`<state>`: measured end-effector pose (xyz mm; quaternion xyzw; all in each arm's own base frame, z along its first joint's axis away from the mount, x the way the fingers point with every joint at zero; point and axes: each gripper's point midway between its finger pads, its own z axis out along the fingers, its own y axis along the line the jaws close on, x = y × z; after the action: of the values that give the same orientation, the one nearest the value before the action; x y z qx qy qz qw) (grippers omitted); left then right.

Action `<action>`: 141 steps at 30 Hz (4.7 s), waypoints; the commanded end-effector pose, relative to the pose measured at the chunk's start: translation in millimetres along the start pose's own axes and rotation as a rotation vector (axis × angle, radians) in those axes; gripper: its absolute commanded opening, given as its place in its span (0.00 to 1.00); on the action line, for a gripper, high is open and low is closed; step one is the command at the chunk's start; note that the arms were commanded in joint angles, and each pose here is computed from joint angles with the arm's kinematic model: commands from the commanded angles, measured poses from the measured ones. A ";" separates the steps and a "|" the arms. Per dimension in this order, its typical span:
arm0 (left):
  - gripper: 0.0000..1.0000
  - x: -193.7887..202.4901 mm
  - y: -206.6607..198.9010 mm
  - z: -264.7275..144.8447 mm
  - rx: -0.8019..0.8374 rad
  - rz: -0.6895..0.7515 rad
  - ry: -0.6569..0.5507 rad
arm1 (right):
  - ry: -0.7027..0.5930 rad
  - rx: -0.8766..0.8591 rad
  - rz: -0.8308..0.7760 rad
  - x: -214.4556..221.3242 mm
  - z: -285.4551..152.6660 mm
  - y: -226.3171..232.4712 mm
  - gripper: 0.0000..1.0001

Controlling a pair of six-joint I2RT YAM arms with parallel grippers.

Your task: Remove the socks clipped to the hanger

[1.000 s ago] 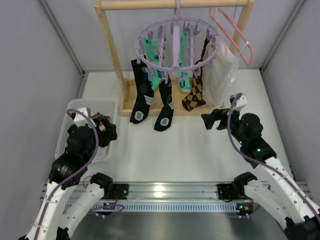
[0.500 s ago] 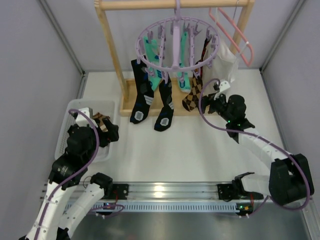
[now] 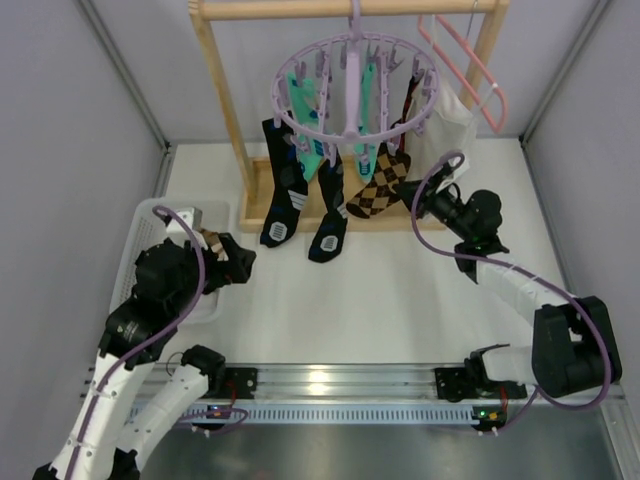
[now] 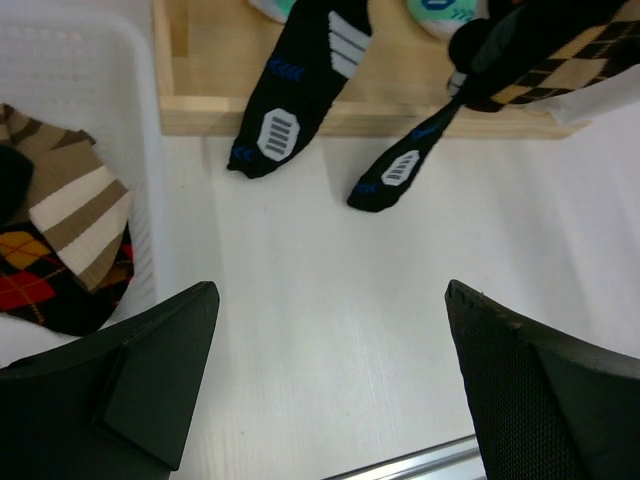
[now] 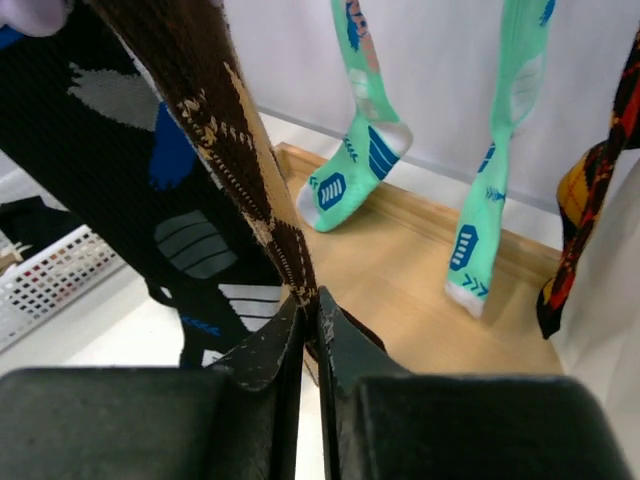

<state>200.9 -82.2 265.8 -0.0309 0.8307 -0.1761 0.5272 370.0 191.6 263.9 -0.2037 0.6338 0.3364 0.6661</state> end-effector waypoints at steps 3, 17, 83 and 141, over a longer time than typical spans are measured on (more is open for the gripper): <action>0.99 -55.1 -59.1 -23.5 0.251 -0.022 -0.086 | -0.098 -0.060 -0.035 -22.6 -6.3 32.0 0.00; 0.99 -161.3 -115.3 -15.5 0.341 -0.045 -0.185 | -0.162 0.036 0.001 -22.9 2.1 99.4 0.00; 0.03 -151.7 -204.1 147.4 -0.355 0.376 -0.263 | -0.116 0.066 -0.064 -1.4 32.8 200.8 0.00; 0.98 -168.7 29.0 -104.7 -0.356 -0.077 -0.561 | 0.297 -0.527 -0.168 94.7 210.1 405.0 0.38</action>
<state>187.1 -0.6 441.3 -0.1846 0.6740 -0.0707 0.7118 228.3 623.7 293.7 -0.4233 0.5748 0.4323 0.5509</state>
